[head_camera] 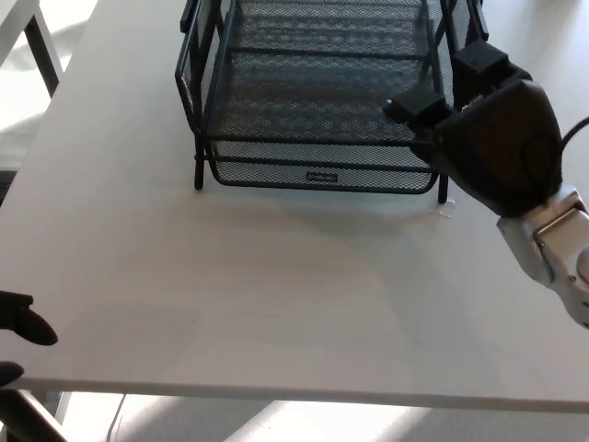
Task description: The robot uses its right hand to grab the drawer kept on the middle of the desk and pull it out towards the robot
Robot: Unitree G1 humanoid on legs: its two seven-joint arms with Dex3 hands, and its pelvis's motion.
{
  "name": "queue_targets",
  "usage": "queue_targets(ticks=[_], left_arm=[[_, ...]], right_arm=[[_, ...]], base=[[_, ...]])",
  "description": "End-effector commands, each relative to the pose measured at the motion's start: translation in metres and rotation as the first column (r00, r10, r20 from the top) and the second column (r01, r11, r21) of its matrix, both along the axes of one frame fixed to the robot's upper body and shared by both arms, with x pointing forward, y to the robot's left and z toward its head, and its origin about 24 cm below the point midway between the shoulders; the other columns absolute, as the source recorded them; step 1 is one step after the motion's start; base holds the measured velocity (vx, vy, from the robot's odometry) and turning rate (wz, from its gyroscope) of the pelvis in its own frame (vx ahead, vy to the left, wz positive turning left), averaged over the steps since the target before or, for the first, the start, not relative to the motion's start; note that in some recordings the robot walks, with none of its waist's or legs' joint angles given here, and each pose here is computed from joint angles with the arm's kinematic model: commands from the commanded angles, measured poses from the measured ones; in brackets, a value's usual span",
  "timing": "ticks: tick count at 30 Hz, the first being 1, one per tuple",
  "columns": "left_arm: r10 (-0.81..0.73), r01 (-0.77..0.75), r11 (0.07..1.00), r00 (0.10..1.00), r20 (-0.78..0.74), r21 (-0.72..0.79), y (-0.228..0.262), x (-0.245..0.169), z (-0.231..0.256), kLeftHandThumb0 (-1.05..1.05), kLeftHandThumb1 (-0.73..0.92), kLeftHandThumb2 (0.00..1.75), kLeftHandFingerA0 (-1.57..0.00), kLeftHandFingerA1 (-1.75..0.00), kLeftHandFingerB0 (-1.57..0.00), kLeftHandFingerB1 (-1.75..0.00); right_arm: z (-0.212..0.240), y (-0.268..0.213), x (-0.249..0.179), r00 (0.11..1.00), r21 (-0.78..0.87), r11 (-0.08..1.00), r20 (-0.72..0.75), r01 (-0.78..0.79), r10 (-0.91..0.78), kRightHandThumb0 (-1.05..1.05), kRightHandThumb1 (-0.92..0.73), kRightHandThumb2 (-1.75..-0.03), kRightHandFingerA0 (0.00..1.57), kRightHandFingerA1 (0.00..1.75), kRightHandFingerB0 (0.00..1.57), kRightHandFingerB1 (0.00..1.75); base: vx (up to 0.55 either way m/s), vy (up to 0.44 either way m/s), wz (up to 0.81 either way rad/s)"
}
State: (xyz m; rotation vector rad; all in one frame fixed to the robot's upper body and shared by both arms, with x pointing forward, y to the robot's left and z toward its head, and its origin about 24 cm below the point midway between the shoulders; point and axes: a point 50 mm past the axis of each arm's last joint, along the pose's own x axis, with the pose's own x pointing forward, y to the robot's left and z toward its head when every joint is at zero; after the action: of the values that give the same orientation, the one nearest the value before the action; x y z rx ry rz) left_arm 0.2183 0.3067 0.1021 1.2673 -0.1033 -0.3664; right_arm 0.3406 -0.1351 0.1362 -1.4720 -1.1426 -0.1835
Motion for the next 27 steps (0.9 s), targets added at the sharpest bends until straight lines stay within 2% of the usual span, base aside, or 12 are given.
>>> queue_targets(ticks=[1, 11, 13, 14, 15, 17, 18, 19, 23, 25, 26, 27], left_arm=[[-0.011, 0.011, 0.999, 1.000, -0.018, 0.033, 0.003, 0.000, 0.002, -0.29, 0.56, 0.57, -0.80, -0.90, -0.82, -0.58], [-0.006, 0.007, 1.000, 1.000, -0.028, 0.020, 0.004, 0.000, 0.002, -0.29, 0.57, 0.57, -0.80, -0.87, -0.82, -0.58], [-0.010, 0.011, 0.999, 1.000, -0.025, 0.031, 0.003, 0.000, 0.002, -0.29, 0.56, 0.57, -0.80, -0.88, -0.82, -0.59], [-0.018, 0.018, 0.999, 1.000, -0.019, 0.031, 0.004, -0.001, 0.001, -0.30, 0.56, 0.57, -0.79, -0.90, -0.82, -0.60], [-0.018, 0.019, 0.999, 1.000, -0.018, 0.029, 0.004, -0.001, 0.001, -0.30, 0.57, 0.57, -0.80, -0.91, -0.82, -0.61], [-0.019, 0.020, 0.999, 1.000, -0.015, 0.027, 0.004, -0.001, 0.001, -0.30, 0.57, 0.57, -0.80, -0.91, -0.82, -0.61], [-0.010, 0.011, 0.999, 1.000, -0.030, 0.033, 0.005, -0.002, 0.001, -0.30, 0.57, 0.57, -0.78, -0.88, -0.81, -0.59], [-0.006, 0.007, 0.999, 0.999, -0.036, 0.035, 0.005, -0.002, 0.001, -0.30, 0.57, 0.57, -0.78, -0.88, -0.81, -0.59], [-0.014, 0.015, 0.999, 1.000, -0.028, 0.039, 0.005, -0.002, 0.001, -0.29, 0.56, 0.57, -0.79, -0.88, -0.81, -0.58], [-0.017, 0.018, 0.999, 1.000, -0.020, 0.035, 0.005, -0.002, 0.001, -0.29, 0.56, 0.57, -0.80, -0.88, -0.82, -0.59], [-0.018, 0.019, 0.999, 1.000, -0.020, 0.037, 0.005, -0.003, 0.001, -0.29, 0.56, 0.57, -0.79, -0.88, -0.81, -0.59], [-0.020, 0.020, 0.999, 1.000, -0.021, 0.039, 0.005, -0.003, 0.001, -0.29, 0.56, 0.57, -0.79, -0.88, -0.81, -0.60]], right_arm=[[-0.005, -0.019, -0.030, 0.997, 0.038, 0.999, 0.069, -0.030, 0.027, -0.44, -0.54, -0.57, 0.95, 1.50, 0.93, 0.65], [-0.012, -0.023, -0.059, 0.997, 0.084, 0.996, 0.074, -0.030, 0.024, -0.42, -0.56, -0.62, 0.91, 1.51, 0.88, 0.72], [-0.012, -0.024, -0.065, 0.997, 0.084, 0.996, 0.065, -0.036, 0.031, -0.41, -0.57, -0.62, 0.91, 1.47, 0.88, 0.71], [-0.013, -0.025, -0.073, 0.998, 0.093, 0.995, 0.051, -0.047, 0.043, -0.48, -0.41, -0.82, 1.05, 1.26, 0.83, 0.76], [-0.013, -0.026, -0.075, 0.997, 0.095, 0.994, 0.055, -0.052, 0.047, -0.41, -0.57, -0.59, 0.94, 1.37, 0.91, 0.68], [-0.012, -0.027, -0.079, 0.997, 0.097, 0.994, 0.063, -0.057, 0.051, -0.41, -0.57, -0.59, 0.94, 1.37, 0.91, 0.68], [-0.013, -0.028, -0.081, 0.997, 0.095, 0.994, 0.054, -0.057, 0.052, -0.49, -0.42, -0.85, 1.06, 1.26, 0.82, 0.77], [-0.013, -0.028, -0.082, 0.997, 0.094, 0.994, 0.050, -0.057, 0.053, -0.49, -0.42, -0.85, 1.06, 1.26, 0.82, 0.77], [-0.014, -0.029, -0.084, 0.999, 0.086, 0.995, 0.029, -0.044, 0.042, -0.42, -0.55, -0.57, 0.96, 1.35, 0.91, 0.66], [-0.014, -0.028, -0.085, 0.999, 0.098, 0.994, 0.024, -0.051, 0.049, -0.49, -0.39, -0.82, 1.03, 1.21, 0.85, 0.74], [-0.014, -0.028, -0.085, 0.999, 0.097, 0.994, 0.020, -0.051, 0.050, -0.40, -0.55, -0.56, 0.96, 1.38, 0.91, 0.66], [-0.015, -0.028, -0.084, 0.999, 0.091, 0.995, 0.024, -0.049, 0.047, -0.51, -0.40, -0.82, 1.03, 1.23, 0.85, 0.74]], base=[[0.00, 0.000, 0.00], [0.00, 0.000, 0.00], [0.00, 0.000, 0.00], [0.00, 0.000, 0.00], [0.00, 0.000, 0.00], [0.00, 0.000, 0.00], [0.00, 0.000, 0.00], [0.00, 0.000, 0.00], [0.00, 0.000, 0.00], [0.00, 0.000, 0.00], [0.00, 0.000, 0.00], [0.00, 0.000, 0.00]])
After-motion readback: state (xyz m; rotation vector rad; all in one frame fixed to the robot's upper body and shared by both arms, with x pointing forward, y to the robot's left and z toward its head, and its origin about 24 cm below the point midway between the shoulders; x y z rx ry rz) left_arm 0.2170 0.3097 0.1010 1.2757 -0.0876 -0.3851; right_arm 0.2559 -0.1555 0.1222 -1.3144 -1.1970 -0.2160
